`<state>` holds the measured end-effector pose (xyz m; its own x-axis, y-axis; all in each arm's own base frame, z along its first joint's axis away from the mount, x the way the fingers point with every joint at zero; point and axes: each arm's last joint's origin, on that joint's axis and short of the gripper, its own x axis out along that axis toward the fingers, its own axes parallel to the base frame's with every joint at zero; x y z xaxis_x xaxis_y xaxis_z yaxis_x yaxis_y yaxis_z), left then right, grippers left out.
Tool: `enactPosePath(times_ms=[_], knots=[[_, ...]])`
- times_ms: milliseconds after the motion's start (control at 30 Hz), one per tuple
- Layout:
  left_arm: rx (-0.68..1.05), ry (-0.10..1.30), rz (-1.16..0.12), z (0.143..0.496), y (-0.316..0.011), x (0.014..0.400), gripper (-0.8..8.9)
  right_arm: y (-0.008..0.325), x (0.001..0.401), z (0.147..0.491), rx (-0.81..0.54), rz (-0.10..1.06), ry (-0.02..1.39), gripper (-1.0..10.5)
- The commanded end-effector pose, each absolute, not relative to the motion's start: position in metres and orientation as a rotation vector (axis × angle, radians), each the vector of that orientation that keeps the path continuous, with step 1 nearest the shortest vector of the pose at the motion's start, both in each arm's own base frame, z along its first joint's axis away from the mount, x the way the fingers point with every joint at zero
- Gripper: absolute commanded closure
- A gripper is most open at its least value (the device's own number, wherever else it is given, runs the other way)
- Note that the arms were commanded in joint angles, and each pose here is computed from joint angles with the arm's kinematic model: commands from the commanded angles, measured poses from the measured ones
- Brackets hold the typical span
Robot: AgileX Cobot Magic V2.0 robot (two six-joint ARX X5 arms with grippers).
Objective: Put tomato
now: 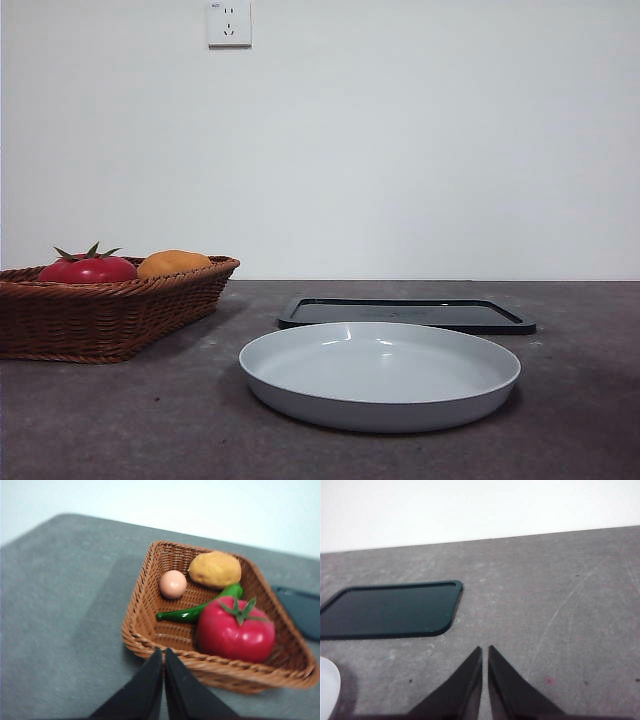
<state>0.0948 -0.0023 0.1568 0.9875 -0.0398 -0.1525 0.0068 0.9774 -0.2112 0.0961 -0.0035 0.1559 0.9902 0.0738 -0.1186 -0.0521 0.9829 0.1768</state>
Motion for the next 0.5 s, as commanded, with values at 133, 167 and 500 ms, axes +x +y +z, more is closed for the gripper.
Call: enactPosePath(times_ms=[133, 167, 500], knots=[[-0.438, 0.18, -0.035, 0.155, -0.003, 0.095, 8.06, -0.003, 0.096, 0.155, 0.304, 0.07, 0.132, 9.4], [-0.467, 0.183, -0.053, 0.157, -0.004, 0.094, 8.05, -0.003, 0.096, 0.156, 0.317, 0.083, 0.133, 9.4], [-0.517, 0.225, -0.075, 0.192, -0.005, 0.083, 8.03, -0.001, 0.085, 0.199, 0.353, 0.115, 0.106, 9.4]])
